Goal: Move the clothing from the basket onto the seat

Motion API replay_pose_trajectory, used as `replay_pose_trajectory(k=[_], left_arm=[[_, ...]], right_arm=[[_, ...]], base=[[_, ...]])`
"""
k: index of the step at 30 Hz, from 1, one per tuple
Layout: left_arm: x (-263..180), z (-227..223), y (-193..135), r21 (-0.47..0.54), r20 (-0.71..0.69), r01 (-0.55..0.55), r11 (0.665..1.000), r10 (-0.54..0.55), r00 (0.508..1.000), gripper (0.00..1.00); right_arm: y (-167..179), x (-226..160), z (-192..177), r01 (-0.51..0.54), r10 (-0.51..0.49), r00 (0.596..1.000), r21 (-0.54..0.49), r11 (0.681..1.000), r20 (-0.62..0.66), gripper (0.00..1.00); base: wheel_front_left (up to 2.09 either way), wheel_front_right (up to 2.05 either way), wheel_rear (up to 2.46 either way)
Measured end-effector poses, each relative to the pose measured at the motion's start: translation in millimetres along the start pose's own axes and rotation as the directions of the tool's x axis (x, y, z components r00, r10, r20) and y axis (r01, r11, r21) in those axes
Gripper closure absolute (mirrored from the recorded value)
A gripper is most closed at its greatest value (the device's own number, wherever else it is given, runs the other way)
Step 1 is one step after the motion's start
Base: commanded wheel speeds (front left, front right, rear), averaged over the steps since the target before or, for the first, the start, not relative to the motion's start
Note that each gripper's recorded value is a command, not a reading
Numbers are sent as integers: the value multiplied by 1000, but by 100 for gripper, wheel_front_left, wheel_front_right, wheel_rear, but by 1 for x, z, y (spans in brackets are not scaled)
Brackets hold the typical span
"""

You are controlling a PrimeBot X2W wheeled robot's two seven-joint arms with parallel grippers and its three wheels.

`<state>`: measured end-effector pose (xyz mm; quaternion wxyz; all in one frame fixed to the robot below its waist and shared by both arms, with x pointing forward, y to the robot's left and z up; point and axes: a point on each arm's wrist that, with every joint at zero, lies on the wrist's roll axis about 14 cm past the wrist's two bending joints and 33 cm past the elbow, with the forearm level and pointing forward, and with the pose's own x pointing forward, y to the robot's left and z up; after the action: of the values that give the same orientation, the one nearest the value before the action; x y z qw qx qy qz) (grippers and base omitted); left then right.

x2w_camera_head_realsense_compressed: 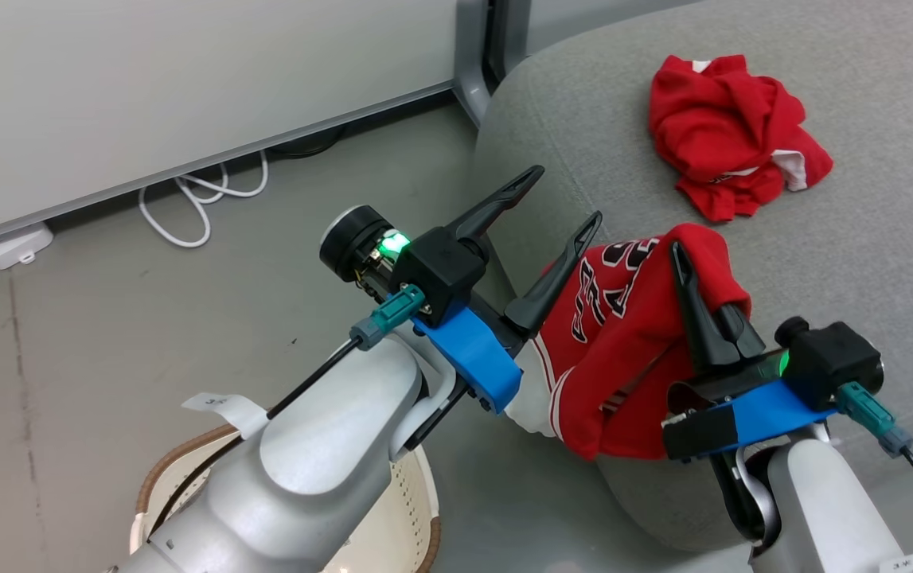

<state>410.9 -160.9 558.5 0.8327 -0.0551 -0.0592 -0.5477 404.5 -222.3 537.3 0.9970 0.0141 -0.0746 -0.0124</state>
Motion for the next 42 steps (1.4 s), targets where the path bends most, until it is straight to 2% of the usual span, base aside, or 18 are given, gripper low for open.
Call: replay_pose_trajectory(k=[6, 13, 20, 24, 29, 35, 39, 42], left_arm=[[8, -5, -16, -21, -5, 43, 999, -43, 999, 0], [7, -6, -15, -26, -4, 36, 999, -37, 999, 0], [1, -9, 5, -33, 5, -9, 999, 9, 1000, 0], [0, -14, 26, -24, 10, -42, 999, 42, 999, 0], [-4, -31, 58, -23, 4, -87, 996, 87, 996, 0], [-13, -69, 95, -40, -36, -138, 990, 137, 990, 0], [-20, -99, 116, -64, -65, -172, 983, 168, 984, 0], [-25, -121, 126, -79, -91, -187, 979, 180, 980, 0]], right_arm=[[-18, -18, -6, 60, -60, 998, -3, 998, -25, 100], [-19, -16, 1, 65, -65, 998, -2, 998, -2, 100], [-18, 25, 47, 37, -28, 989, -56, 998, 144, 100], [-32, 58, 85, 53, -21, 967, -120, 991, 255, 100], [-65, 102, 144, 134, -33, 910, -219, 966, 414, 100], [-115, 143, 192, 272, -70, 838, -302, 914, 542, 100], [-154, 165, 186, 341, -124, 837, -331, 880, 533, 100], [-186, 178, 145, 374, -203, 873, -341, 863, 443, 100]], base=[[0, 0, 0], [0, 0, 0], [0, 0, 0], [0, 0, 0], [0, 0, 0], [0, 0, 0], [0, 0, 0], [0, 0, 0]])
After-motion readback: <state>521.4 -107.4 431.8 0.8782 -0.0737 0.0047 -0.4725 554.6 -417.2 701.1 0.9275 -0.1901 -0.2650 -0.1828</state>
